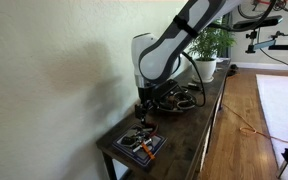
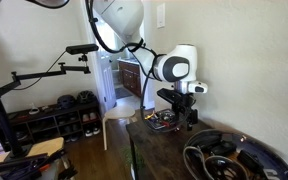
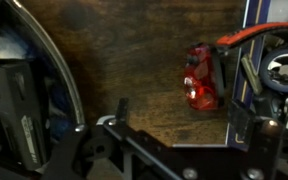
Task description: Put the red object on the table on the object on the right
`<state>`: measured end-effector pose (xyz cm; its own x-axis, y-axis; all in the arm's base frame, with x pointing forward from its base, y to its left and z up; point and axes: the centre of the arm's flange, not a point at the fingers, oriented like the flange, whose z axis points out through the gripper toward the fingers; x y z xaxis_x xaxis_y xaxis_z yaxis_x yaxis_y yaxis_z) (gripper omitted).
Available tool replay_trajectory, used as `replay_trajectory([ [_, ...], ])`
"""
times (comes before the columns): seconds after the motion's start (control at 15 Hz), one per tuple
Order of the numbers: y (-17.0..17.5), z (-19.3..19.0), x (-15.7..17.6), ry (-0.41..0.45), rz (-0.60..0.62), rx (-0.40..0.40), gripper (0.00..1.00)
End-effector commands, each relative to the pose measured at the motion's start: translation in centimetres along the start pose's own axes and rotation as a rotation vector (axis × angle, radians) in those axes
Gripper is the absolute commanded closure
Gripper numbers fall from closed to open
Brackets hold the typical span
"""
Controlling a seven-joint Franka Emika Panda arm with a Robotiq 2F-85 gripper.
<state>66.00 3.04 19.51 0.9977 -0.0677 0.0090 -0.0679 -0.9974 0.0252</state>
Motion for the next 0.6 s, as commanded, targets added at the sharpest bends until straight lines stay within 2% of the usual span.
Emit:
replay_trajectory([
  [0.0,-0.4,0.0,-0.1,-0.009,0.014,0.012,0.0],
  [0.53,0.4,0.7,-1.6,-0.033,0.022,0.011,0.0],
])
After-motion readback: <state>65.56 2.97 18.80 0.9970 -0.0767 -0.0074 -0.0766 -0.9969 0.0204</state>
